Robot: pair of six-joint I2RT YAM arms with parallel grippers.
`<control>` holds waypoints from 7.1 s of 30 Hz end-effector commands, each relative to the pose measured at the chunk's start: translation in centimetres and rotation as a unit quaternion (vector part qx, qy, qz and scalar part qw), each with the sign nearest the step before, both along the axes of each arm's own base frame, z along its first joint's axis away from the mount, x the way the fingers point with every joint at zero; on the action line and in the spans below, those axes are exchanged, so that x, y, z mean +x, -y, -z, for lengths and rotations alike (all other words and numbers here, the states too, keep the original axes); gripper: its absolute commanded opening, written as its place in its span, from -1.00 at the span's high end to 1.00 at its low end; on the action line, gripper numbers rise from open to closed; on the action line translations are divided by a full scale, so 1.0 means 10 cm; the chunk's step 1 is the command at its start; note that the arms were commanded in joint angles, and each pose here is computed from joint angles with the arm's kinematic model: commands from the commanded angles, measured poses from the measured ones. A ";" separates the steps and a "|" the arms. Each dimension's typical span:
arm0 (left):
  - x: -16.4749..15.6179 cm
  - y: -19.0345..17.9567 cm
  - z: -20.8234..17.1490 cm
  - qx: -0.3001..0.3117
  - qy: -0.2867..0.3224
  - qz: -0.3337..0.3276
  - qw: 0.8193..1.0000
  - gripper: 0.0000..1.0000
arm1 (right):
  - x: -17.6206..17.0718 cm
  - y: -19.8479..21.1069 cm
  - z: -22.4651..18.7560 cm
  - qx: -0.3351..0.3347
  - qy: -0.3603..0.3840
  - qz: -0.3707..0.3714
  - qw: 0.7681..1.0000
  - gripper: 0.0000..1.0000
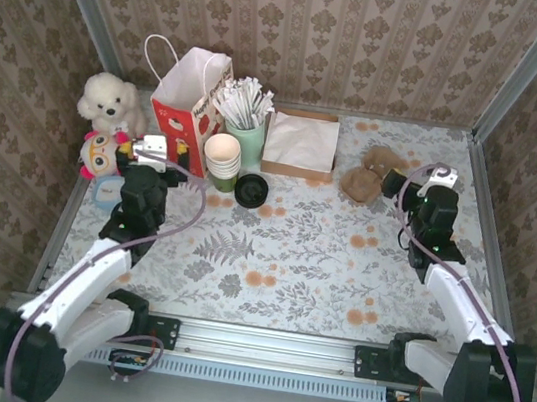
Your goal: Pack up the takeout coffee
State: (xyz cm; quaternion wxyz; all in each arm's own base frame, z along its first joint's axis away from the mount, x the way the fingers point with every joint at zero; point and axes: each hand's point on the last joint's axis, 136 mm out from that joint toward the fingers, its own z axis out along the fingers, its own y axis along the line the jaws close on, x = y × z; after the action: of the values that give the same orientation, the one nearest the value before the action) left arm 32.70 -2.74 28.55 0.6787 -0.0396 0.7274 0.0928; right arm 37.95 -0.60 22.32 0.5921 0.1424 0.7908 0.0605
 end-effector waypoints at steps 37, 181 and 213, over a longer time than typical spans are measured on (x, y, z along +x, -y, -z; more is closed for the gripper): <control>0.57 1.16 0.91 -0.287 -0.448 0.006 0.847 0.69 | 0.72 -1.73 -0.07 0.147 -0.196 -0.137 0.960 -1.00; -0.34 1.04 1.25 -0.325 -0.395 0.110 0.852 -1.00 | 0.68 -3.15 1.11 -0.185 -0.249 -0.388 0.868 0.83; 0.08 2.01 1.02 -0.300 -0.336 0.277 0.849 -0.66 | 0.64 -2.97 0.33 -0.191 -0.119 -0.235 0.945 0.85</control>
State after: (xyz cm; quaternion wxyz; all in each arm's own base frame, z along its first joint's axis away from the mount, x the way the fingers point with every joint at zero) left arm 32.92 -22.29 17.77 0.3167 0.0059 0.8925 -0.3211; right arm 44.20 30.25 16.14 0.4460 -0.2108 0.8696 0.0220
